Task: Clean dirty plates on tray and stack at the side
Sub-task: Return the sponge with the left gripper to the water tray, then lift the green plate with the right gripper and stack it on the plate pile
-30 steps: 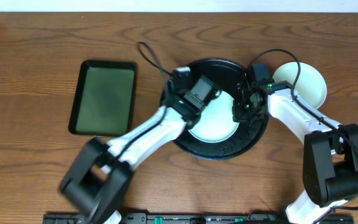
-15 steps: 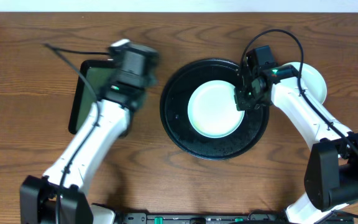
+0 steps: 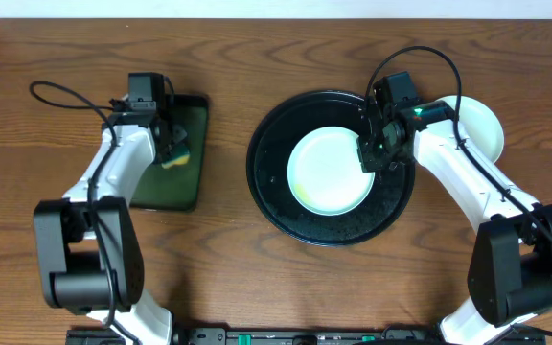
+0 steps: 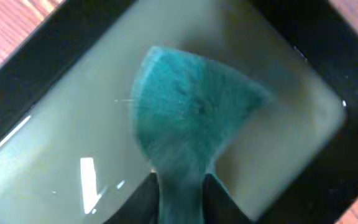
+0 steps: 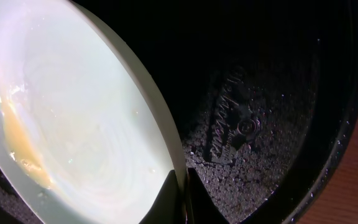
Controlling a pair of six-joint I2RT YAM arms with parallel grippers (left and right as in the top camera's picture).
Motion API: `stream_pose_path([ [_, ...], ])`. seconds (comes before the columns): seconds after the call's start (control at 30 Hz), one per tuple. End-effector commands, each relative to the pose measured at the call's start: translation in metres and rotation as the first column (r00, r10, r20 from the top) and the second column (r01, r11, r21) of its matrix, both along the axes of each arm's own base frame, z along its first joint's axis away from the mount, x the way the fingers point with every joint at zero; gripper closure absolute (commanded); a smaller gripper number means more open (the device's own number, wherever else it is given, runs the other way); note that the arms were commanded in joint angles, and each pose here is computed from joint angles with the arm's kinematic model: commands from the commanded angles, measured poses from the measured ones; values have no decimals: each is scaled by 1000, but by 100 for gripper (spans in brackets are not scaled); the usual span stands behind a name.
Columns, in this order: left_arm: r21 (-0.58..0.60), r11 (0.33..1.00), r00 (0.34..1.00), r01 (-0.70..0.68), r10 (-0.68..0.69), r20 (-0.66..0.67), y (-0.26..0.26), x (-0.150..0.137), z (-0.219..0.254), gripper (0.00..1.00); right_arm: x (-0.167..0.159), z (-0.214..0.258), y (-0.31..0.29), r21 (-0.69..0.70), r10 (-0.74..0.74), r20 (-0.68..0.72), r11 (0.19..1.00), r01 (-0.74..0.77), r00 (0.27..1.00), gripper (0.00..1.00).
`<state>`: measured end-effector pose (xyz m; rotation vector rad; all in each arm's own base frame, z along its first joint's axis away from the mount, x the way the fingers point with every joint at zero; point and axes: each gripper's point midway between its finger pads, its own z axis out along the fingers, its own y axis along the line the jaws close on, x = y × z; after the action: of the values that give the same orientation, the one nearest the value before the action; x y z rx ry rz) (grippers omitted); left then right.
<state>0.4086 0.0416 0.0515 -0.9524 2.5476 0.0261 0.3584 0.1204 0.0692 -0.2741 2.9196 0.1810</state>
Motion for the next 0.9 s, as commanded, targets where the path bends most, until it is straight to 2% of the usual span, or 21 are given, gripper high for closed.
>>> stream_pose_path([
  [0.0, -4, 1000, 1000, -7, 7, 29, 5, 2, 9, 73, 3, 12, 4, 5, 22, 35, 1000, -22, 999, 99],
  [0.07, -3, 1000, 999, -13, 13, 43, 8, 2, 15, 69, 4, 12, 4, 6, 22, 37, 1000, -22, 999, 99],
  [0.23, -2, 1000, 995, -25, 25, 94, 13, 1, 39, 69, 8, 17, 5, 6, 21, 53, 1000, -22, 998, 99],
  [0.3, -2, 1000, 992, -24, 24, 126, 12, -1, 54, 62, 10, 21, 3, -11, 19, 63, 1000, -18, 998, 99],
  [0.33, -6, 1000, 989, -21, 22, 144, 11, -1, 62, 56, 11, 22, 0, -34, 17, 69, 999, -15, 998, 99],
  [0.57, -10, 1000, 975, -15, 17, 220, 9, -10, 100, 28, 25, 63, -23, -334, 59, 169, 943, 0, 984, 99],
  [0.83, -11, 1000, 979, -15, 17, 202, 9, -14, 97, 25, 35, 126, 3, -549, 233, 297, 835, -33, 926, 99],
  [0.87, -11, 1000, 979, -15, 17, 202, 9, -14, 97, 20, 35, 134, 6, -580, 258, 311, 814, -33, 915, 99],
])
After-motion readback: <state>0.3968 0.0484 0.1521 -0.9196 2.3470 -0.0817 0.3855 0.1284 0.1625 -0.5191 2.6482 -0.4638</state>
